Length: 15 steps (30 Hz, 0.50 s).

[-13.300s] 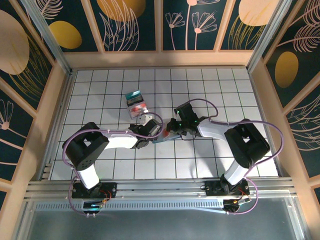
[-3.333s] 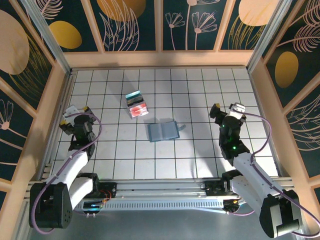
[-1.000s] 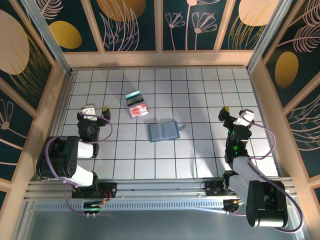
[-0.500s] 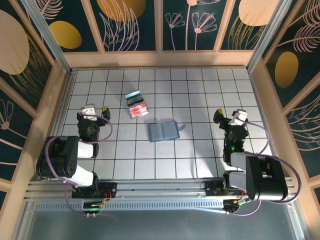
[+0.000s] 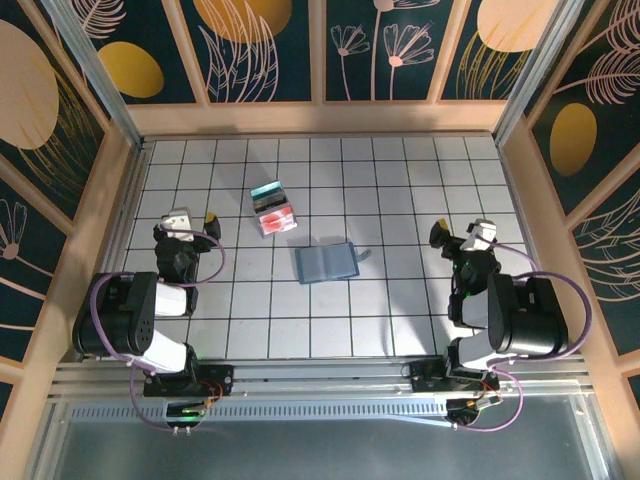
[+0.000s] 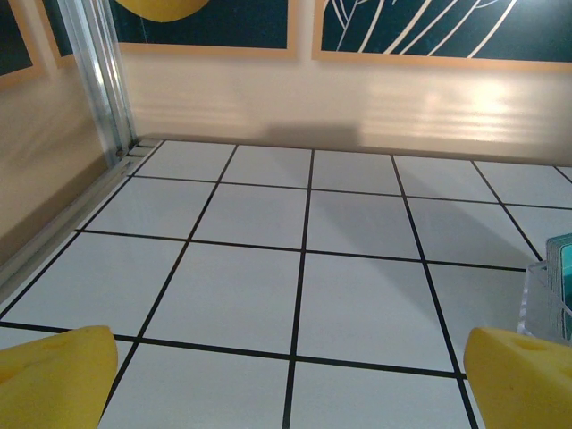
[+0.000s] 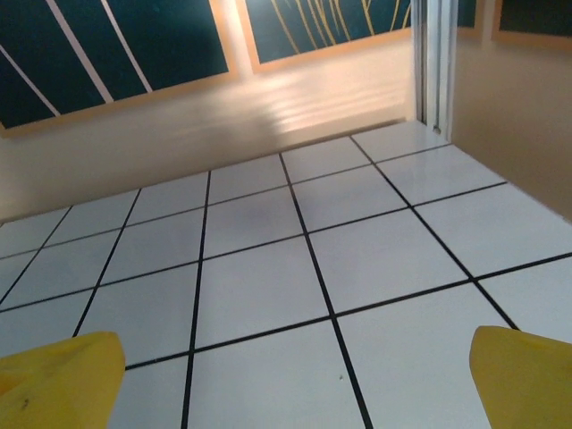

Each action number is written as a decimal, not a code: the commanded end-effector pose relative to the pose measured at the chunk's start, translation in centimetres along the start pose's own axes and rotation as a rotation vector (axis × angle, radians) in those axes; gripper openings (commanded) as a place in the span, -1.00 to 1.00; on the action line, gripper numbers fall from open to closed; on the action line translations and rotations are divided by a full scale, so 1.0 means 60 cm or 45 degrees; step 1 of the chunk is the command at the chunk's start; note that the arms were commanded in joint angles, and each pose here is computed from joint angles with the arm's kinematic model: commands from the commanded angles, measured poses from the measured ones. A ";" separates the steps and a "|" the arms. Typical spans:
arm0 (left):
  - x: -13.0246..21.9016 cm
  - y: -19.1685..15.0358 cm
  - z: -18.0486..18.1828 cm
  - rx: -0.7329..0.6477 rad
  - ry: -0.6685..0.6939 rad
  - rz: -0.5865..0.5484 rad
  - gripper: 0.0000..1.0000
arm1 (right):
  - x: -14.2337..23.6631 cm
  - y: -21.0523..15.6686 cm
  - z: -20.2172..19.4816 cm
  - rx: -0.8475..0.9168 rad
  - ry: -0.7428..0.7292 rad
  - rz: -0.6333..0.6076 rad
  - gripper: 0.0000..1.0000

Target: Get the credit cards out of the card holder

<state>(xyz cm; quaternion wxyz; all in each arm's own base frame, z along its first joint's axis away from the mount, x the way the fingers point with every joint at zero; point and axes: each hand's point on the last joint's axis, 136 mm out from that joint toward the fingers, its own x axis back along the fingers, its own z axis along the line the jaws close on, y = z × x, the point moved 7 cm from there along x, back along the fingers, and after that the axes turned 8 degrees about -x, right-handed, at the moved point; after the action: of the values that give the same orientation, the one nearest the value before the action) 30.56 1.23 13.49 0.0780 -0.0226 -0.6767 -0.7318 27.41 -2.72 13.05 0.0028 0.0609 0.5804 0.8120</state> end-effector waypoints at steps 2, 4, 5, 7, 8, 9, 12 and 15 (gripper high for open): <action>-0.004 0.014 0.000 0.024 0.009 -0.050 0.98 | -0.005 0.024 0.017 0.000 0.128 -0.089 0.99; -0.004 0.013 0.000 0.025 0.010 -0.048 0.98 | -0.010 0.020 0.019 0.004 0.149 -0.074 0.99; -0.004 0.014 0.000 0.025 0.009 -0.051 0.98 | -0.012 0.017 0.021 0.014 0.167 -0.064 0.98; -0.004 0.014 0.000 0.024 0.009 -0.050 0.98 | -0.020 0.010 0.024 0.021 0.200 -0.037 0.98; -0.004 0.014 0.000 0.026 0.010 -0.051 0.97 | -0.023 0.008 0.025 0.024 0.213 -0.020 0.99; -0.004 0.014 0.000 0.025 0.008 -0.050 0.98 | -0.027 0.006 0.028 0.040 0.234 0.010 0.98; -0.004 0.014 0.000 0.025 0.010 -0.051 0.98 | -0.032 0.003 0.037 0.069 0.301 0.042 0.99; -0.004 0.013 0.000 0.025 0.010 -0.049 0.98 | -0.033 0.001 0.042 0.082 0.341 0.054 0.99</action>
<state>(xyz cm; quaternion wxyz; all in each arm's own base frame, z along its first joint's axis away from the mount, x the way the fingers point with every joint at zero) 30.56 1.23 13.49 0.0780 -0.0226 -0.6767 -0.7318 29.28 -0.93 13.26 -0.0761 -0.0082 0.5875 0.8056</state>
